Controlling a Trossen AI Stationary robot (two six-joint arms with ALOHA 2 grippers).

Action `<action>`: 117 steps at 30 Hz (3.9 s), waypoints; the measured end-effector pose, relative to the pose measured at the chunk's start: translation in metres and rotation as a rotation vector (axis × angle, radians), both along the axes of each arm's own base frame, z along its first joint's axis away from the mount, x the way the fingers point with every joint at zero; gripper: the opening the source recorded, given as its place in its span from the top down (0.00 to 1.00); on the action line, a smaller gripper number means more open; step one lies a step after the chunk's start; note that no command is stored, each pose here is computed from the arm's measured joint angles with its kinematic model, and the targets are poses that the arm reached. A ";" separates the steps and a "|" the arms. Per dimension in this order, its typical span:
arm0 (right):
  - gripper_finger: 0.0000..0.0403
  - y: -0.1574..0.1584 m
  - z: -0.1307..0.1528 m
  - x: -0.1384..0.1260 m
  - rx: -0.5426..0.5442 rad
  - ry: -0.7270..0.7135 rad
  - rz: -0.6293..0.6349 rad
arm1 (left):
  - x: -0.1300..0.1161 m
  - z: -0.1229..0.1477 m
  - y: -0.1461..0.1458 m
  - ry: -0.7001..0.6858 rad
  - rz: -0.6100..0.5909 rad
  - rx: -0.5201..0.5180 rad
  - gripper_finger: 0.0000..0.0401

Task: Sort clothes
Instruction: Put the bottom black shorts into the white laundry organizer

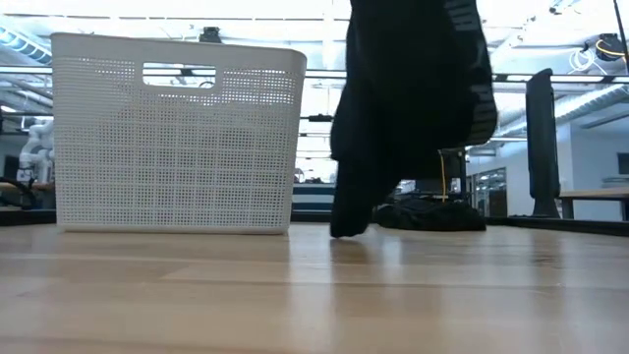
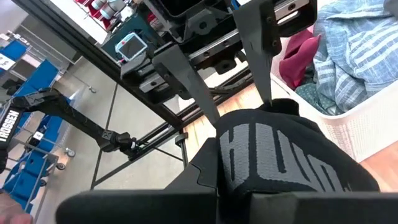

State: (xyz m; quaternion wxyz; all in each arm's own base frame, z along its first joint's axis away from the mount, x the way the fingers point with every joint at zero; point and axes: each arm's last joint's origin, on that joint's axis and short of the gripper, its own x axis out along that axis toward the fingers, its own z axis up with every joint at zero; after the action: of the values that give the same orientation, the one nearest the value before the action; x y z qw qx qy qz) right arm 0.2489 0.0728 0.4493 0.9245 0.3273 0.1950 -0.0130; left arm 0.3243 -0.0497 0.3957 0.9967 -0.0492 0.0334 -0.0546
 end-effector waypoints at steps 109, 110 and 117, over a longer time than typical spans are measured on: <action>0.47 0.035 -0.189 0.016 -0.349 0.391 -0.134 | 0.006 0.056 0.026 -0.042 0.122 -0.173 1.00; 0.48 0.033 -0.189 0.017 -0.361 0.388 -0.166 | 0.006 0.056 0.026 -0.041 0.118 -0.175 1.00; 0.88 0.023 -0.188 0.020 -0.314 0.396 -0.205 | 0.006 0.055 0.026 -0.036 0.117 -0.174 1.00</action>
State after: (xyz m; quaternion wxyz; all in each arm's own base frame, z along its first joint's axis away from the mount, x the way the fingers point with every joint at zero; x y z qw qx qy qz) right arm 0.2689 0.0958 0.2610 0.9017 0.1888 0.3333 -0.2005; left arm 0.3307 -0.0235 0.4507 0.9906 -0.1366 0.0079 -0.0001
